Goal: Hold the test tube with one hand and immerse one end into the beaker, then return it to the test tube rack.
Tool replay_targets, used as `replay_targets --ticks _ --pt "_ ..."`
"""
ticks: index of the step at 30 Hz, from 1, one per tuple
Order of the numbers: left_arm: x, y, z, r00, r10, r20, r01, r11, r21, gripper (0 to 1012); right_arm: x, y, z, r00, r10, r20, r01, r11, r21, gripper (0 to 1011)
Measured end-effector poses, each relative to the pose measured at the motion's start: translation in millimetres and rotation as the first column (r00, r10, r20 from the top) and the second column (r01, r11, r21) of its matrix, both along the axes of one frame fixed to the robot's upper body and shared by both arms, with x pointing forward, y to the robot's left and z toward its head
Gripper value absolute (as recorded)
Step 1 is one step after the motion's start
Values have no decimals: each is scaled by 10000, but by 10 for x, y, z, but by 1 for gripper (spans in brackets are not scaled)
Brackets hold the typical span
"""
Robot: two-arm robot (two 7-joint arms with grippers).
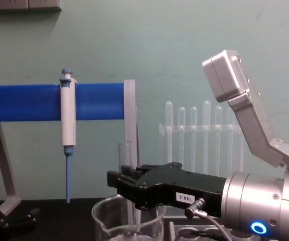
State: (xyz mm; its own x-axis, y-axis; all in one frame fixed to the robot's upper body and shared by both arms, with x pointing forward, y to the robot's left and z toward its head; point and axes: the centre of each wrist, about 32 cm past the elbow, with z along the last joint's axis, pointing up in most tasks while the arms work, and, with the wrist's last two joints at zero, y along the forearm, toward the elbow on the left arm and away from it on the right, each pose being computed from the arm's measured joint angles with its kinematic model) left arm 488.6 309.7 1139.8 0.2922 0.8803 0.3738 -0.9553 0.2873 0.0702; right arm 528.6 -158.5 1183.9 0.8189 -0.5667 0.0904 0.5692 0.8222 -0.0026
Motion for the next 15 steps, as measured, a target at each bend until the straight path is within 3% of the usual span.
replay_targets --ticks 15 --pt "0 0 0 10000 0 -1 0 10000 0 1000 0 0 0 10000 0 -1 0 10000 0 228"
